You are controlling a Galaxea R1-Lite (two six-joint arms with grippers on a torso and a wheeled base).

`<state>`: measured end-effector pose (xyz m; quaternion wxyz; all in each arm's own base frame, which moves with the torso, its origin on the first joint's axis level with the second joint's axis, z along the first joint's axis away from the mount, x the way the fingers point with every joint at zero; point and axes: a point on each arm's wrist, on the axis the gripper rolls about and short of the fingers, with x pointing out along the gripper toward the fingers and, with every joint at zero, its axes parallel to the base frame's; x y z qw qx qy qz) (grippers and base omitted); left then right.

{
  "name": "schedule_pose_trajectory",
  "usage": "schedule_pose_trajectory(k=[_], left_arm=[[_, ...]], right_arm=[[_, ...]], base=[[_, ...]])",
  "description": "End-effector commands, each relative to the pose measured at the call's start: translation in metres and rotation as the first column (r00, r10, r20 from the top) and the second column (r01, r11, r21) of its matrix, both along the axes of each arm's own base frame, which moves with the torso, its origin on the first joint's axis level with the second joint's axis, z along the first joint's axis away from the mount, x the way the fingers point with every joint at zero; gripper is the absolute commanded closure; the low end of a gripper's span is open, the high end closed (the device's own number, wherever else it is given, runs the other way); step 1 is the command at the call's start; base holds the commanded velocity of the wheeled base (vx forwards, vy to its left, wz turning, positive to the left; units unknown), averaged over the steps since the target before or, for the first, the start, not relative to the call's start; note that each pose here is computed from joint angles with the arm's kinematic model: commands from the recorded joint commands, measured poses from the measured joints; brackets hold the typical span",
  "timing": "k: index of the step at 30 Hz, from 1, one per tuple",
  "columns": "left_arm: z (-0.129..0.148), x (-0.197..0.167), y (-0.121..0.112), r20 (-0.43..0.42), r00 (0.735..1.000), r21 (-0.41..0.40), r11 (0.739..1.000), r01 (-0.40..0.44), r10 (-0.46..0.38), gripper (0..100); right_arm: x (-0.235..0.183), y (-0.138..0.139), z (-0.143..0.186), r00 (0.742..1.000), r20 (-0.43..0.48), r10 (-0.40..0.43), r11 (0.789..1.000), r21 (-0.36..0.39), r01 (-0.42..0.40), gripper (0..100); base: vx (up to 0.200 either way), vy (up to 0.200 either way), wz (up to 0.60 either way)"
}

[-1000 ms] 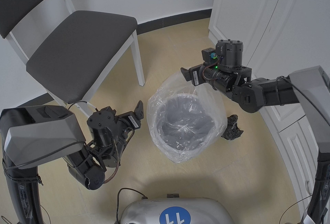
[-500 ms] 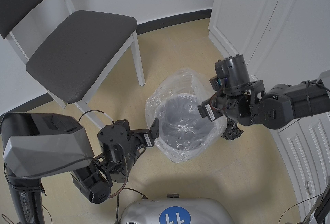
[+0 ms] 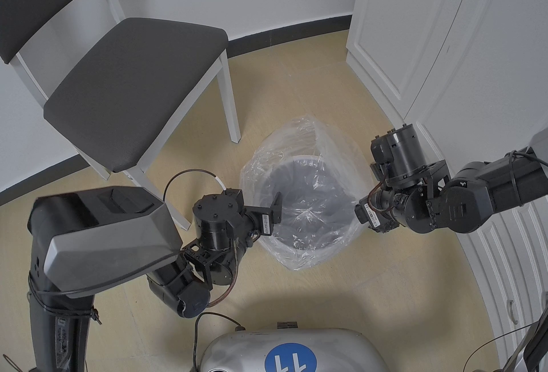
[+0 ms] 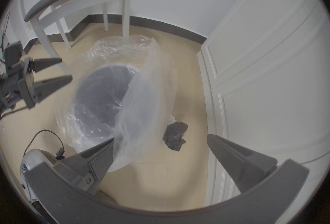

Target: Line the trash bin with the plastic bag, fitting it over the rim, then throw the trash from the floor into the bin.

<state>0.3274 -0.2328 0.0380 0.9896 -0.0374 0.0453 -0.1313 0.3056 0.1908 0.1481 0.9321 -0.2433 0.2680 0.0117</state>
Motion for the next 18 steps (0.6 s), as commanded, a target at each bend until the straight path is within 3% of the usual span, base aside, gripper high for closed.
schedule_pose_trajectory(k=[1, 5, 14, 18], left_arm=[[-0.023, 0.025, 0.012, -0.022, 0.998, 0.029, 0.998, -0.058, 0.059, 0], [-0.025, 0.033, 0.028, -0.025, 0.994, 0.022, 0.995, -0.102, 0.103, 0], [-0.025, 0.027, 0.037, -0.016, 0.992, 0.016, 0.992, -0.122, 0.122, 0], [-0.028, 0.021, 0.042, -0.030, 0.991, 0.028, 0.991, -0.132, 0.133, 0]], right_arm=[[0.002, -0.015, -0.022, 0.997, -0.059, -0.058, 0.998, -0.020, 0.057, 0], [-0.003, -0.031, -0.033, 0.991, -0.098, -0.096, 0.995, -0.040, 0.092, 0], [-0.010, -0.047, -0.051, 0.990, -0.064, -0.126, 0.992, -0.009, 0.126, 0], [-0.034, -0.061, -0.069, 0.984, -0.126, -0.126, 0.991, -0.050, 0.121, 0]], base=[[0.000, 0.000, 0.00], [0.000, 0.000, 0.00], [0.000, 0.000, 0.00], [0.000, 0.000, 0.00]])
